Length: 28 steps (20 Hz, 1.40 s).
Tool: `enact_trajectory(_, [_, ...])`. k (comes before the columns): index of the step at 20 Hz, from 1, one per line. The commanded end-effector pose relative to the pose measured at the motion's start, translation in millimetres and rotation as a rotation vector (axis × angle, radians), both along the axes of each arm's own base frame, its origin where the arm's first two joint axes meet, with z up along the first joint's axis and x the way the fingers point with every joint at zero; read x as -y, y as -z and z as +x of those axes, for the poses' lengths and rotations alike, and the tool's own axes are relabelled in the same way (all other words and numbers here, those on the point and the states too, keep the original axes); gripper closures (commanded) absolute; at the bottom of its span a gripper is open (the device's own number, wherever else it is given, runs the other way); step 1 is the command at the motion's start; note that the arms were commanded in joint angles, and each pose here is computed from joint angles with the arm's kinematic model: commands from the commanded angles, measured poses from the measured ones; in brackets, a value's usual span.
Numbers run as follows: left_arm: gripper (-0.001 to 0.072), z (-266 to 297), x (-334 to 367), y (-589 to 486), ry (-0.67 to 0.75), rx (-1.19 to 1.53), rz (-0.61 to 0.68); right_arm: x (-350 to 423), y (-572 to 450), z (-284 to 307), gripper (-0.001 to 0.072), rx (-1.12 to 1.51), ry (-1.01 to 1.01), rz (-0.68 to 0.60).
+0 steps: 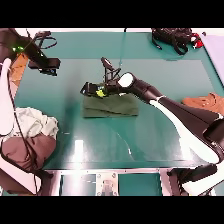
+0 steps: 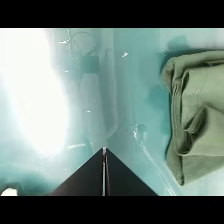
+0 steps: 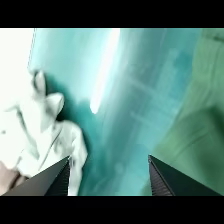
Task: Fold the shirts.
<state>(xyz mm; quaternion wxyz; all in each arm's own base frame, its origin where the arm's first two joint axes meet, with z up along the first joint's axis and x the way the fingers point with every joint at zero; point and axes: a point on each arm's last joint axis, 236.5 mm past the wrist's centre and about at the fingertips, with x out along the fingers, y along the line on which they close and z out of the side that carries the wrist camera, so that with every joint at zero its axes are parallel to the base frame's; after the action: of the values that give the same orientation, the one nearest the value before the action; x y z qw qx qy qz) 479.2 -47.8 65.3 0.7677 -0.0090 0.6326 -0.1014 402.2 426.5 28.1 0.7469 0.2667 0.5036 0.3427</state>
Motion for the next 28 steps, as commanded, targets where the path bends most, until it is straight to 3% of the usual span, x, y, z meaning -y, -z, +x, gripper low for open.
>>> enact_trajectory(1, [0.0682,-2,-5,-2,0.01,-0.002,-0.003,34,1,21,0.0165,-0.017,0.033,-0.025])
enact_trajectory(5, [0.0682,-2,-5,-2,0.009,-0.003,-0.003,178,-6,53,0.0165,-0.093,0.107,-0.156])
enact_trajectory(9, [0.0682,-2,-5,-2,0.008,-0.003,-0.003,295,43,38,0.0165,-0.277,0.206,-0.254])
enact_trajectory(16, [0.0682,-1,-4,-2,-0.017,-0.004,-0.011,274,133,2,0.0165,-0.445,0.152,-0.158])
enact_trajectory(19, [0.0682,-2,-1,-2,-0.013,-0.005,-0.024,235,140,0,0.0166,-0.465,0.109,-0.048])
enact_trajectory(20, [0.0682,-2,-2,-2,-0.013,-0.006,-0.024,222,133,3,0.0204,-0.451,0.098,0.0])
enact_trajectory(21, [0.0682,-2,-1,-2,-0.012,-0.008,-0.024,212,122,7,0.0476,-0.429,0.087,0.042])
enact_trajectory(22, [0.0682,-3,-2,-2,-0.012,-0.011,-0.023,204,108,13,0.0694,-0.41,0.071,0.083])
enact_trajectory(28, [0.0682,-4,-1,-2,-0.01,-0.016,-0.026,255,-66,85,0.0698,-0.047,0.141,0.162])
